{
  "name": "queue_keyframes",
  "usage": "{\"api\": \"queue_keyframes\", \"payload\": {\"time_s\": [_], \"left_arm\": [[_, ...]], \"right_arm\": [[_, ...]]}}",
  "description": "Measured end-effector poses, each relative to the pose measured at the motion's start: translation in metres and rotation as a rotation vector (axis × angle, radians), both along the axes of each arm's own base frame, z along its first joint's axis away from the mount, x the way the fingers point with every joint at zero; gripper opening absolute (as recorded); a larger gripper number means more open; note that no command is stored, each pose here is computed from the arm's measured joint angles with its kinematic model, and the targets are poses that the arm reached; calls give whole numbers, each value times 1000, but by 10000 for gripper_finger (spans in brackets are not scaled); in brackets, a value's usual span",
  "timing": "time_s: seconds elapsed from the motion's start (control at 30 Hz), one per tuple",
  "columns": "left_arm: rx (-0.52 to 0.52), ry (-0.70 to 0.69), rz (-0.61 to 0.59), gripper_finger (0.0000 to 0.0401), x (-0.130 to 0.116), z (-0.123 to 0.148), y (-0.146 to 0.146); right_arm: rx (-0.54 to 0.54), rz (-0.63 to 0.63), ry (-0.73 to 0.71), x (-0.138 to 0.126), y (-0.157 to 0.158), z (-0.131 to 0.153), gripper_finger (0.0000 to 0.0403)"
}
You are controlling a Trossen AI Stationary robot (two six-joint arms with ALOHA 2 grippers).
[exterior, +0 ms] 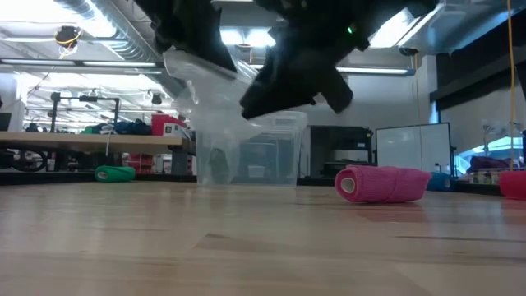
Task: Roll bandage
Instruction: Open transparent zip bag
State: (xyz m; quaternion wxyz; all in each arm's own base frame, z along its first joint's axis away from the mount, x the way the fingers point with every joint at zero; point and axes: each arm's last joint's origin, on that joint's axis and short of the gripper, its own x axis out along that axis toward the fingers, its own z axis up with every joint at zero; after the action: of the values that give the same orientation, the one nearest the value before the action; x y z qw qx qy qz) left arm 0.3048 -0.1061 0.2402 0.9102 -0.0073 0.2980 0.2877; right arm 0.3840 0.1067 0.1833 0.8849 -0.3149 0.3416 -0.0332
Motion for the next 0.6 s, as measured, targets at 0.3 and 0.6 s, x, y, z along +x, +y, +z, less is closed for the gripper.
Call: {"api": "queue_keyframes", "payload": {"time_s": [0.3, 0.6], "left_arm": [[101, -72, -6, 1, 12, 2, -3], [191, -92, 72, 1, 10, 3, -2]], "right_arm": [[248, 136, -52, 12, 8, -8, 158], [284, 105, -36, 12, 8, -14, 158]]}}
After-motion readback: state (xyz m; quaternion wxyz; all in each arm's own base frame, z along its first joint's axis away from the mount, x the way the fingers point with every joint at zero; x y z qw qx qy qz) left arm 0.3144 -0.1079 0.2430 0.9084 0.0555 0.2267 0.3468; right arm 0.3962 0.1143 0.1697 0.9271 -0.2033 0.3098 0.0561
